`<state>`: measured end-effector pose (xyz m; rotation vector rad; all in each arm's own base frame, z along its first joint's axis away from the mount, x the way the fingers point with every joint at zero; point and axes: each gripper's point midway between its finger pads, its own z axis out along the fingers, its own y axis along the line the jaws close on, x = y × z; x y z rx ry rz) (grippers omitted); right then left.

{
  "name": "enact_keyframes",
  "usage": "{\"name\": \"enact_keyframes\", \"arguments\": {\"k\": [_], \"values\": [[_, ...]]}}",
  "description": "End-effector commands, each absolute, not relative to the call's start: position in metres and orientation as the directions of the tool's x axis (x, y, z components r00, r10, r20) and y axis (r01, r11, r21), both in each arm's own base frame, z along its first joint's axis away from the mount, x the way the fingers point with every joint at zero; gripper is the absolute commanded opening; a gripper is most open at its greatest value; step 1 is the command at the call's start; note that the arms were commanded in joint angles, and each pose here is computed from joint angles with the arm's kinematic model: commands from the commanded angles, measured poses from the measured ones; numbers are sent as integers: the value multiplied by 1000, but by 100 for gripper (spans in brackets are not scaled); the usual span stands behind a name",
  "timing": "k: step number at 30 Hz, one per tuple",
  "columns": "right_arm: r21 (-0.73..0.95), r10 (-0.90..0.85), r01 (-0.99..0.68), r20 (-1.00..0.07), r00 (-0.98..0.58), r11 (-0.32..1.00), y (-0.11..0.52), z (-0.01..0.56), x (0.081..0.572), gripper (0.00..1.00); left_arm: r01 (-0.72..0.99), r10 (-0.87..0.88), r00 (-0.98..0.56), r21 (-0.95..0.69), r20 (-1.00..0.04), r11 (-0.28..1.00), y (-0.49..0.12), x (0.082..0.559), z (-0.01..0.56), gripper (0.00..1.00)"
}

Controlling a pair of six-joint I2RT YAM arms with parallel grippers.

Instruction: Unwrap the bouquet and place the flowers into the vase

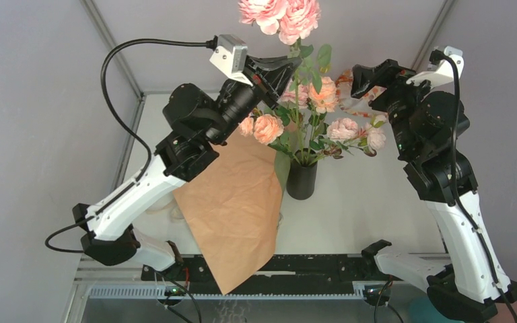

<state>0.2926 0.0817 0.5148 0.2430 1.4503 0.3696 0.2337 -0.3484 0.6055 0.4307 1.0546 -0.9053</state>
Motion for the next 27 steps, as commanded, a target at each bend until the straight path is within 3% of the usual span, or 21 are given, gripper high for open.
{"name": "enact_keyframes", "arguments": {"k": [1, 27], "values": [[405, 417, -119, -902, 113, 907, 80, 525, 289, 100, 781, -461, 257, -99, -849, 616, -349, 242, 620, 0], [418, 426, -125, -903, 48, 900, 90, 495, 301, 100, 721, -465, 95, -262, -880, 642, -376, 276, 523, 0]]}}
